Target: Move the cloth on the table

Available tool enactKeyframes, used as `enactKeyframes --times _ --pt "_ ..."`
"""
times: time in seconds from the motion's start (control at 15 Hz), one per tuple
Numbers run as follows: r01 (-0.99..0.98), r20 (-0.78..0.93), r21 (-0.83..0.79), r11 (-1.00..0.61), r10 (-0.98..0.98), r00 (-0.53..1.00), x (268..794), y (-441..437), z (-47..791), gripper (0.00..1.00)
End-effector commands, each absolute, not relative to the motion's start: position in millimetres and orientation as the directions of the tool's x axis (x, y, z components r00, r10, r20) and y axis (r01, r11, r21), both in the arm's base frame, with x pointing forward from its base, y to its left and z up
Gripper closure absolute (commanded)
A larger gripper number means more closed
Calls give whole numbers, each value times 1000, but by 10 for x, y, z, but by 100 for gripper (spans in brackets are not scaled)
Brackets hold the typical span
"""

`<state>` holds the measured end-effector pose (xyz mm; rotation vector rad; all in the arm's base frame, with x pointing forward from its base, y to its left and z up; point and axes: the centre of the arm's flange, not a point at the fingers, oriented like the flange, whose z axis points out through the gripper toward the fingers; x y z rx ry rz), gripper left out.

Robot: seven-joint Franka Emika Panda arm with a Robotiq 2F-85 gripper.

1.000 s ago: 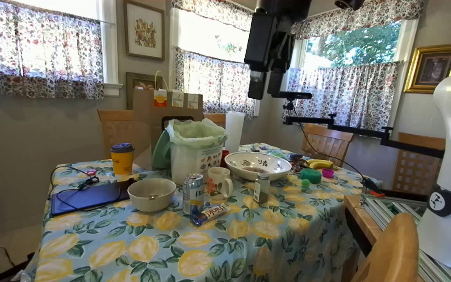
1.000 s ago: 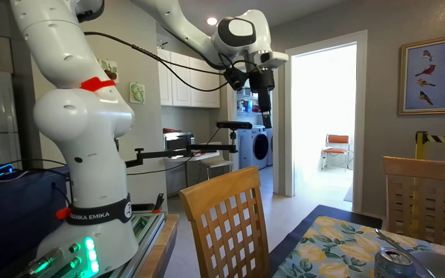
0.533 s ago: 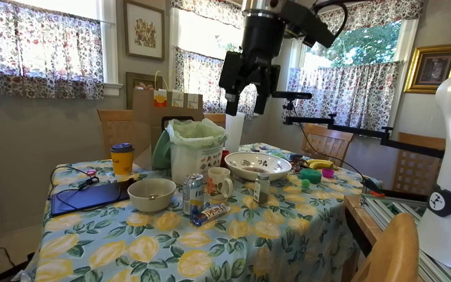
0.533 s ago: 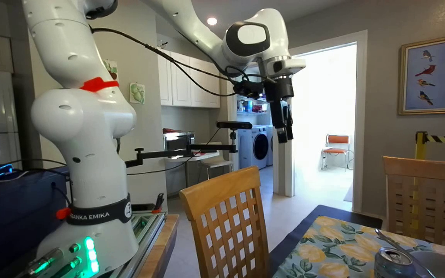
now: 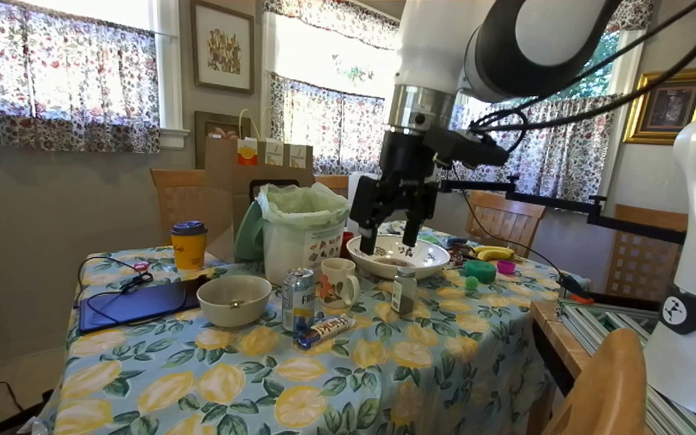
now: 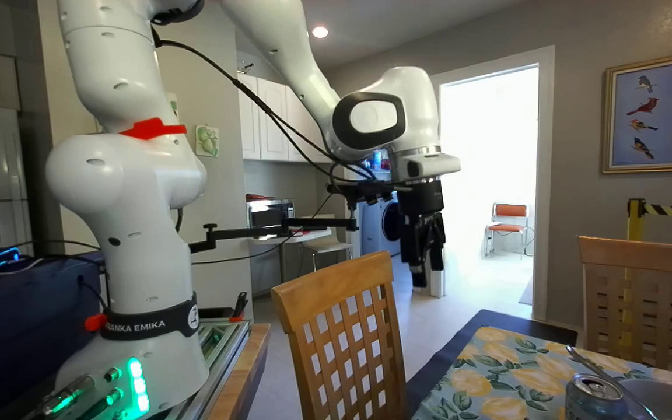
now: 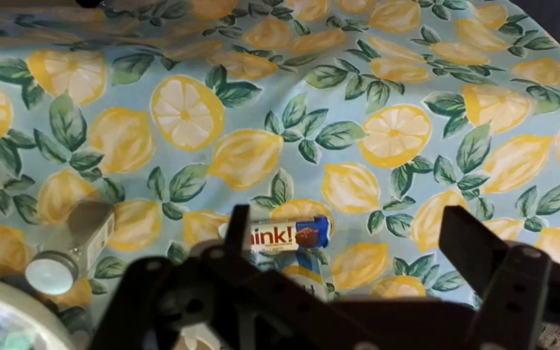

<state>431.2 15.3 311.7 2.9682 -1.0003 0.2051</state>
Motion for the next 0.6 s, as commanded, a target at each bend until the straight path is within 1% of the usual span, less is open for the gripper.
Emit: enactKeyframes --times 0.0,0.07,0.2,0.53 --pt "-606 113 -37 -794 -606 787 4126 170 2563 0" --pt "-598 113 -37 -801 -598 793 4192 155 2833 0" --pt "-595 98 -31 -803 -595 798 4117 162 2648 0" --pt "-595 96 -31 -803 -595 798 4117 163 2626 0"
